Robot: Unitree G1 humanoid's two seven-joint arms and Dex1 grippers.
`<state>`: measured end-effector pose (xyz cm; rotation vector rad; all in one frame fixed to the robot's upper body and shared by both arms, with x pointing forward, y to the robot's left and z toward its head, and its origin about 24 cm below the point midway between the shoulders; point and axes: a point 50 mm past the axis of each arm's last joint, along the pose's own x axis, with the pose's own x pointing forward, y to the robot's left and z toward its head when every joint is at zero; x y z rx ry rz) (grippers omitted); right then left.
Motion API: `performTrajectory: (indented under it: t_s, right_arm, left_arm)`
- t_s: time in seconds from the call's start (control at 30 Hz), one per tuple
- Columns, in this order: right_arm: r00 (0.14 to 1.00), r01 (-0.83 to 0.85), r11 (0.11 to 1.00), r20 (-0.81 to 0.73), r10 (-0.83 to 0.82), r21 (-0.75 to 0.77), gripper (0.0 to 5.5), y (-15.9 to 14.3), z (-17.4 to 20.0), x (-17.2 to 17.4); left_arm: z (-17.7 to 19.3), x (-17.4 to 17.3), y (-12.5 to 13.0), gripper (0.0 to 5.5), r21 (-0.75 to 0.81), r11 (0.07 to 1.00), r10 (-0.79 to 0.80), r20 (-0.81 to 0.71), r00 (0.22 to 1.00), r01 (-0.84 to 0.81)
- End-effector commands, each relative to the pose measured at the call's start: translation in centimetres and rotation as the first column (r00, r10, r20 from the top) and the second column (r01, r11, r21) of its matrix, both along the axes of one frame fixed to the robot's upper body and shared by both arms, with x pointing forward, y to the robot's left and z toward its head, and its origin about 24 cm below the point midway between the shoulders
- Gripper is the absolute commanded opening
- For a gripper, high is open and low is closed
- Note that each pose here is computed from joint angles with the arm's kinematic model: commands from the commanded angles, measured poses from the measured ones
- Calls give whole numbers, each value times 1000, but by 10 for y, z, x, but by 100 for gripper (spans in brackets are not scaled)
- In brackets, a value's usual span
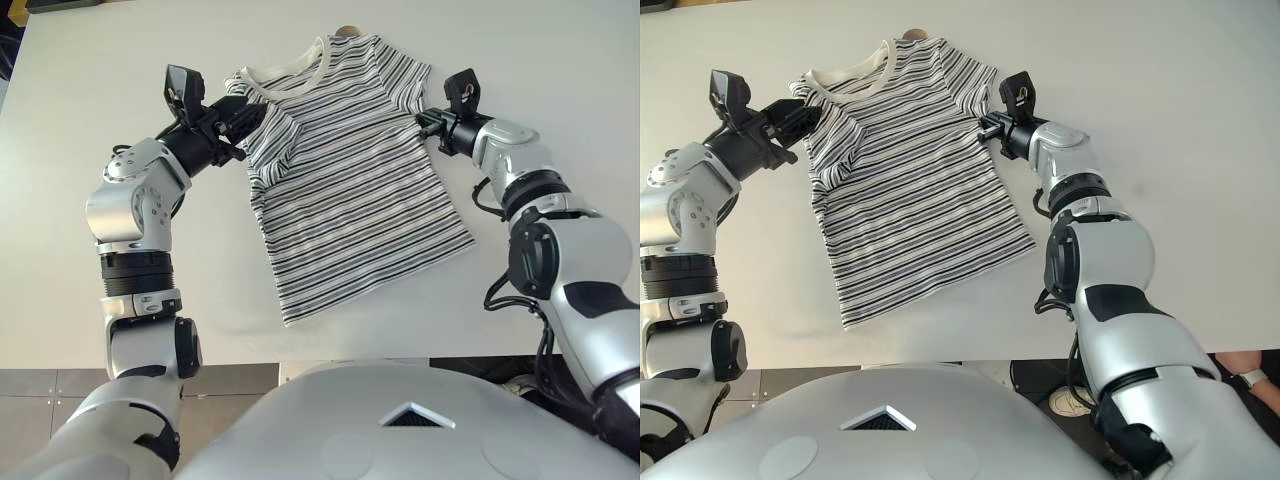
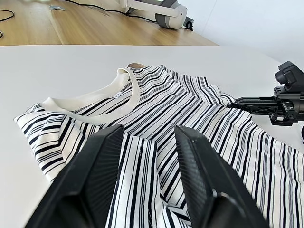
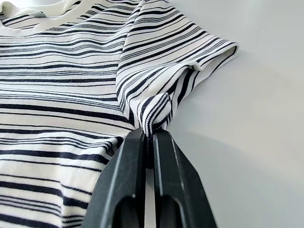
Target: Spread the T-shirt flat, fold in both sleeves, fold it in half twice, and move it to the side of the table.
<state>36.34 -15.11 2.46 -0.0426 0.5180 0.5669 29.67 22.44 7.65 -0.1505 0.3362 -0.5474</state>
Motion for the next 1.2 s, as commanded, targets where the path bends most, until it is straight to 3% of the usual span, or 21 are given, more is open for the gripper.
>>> performTrajectory:
  t_s: [0.03,0.33,0.47,0.57,0.73,0.9,1.2]
  right_arm:
    - [999,-17,999,-30,16,-29,11,-18,-11,-10]
    - [979,-204,970,-20,203,-130,11,-54,-15,-34]
    - [975,-222,961,-32,220,-162,11,-79,-12,-61]
    - [977,-209,964,-3,211,-166,11,-81,-1,-72]
    - [985,-165,974,27,172,-157,11,-72,4,-69]
    - [991,-119,979,39,128,-168,120,-75,6,-62]
    - [991,-26,980,125,51,-198,124,-98,31,-45]
  left_arm:
    - [-1,-1,-1,204,0,1000,0,1,1000,0]
    - [-2,-2,-4,204,1,1000,-10,-4,1000,10]
    - [-3,-5,-3,204,1,1000,-11,-9,1000,11]
    - [-3,-6,-1,204,0,1000,0,-10,1000,0]
    - [-5,-7,-5,204,-9,1000,-8,-10,1000,7]
    - [-7,-7,-1,204,-12,1000,5,-17,1000,-5]
    - [-6,-6,-2,204,-21,1000,4,-17,1000,-5]
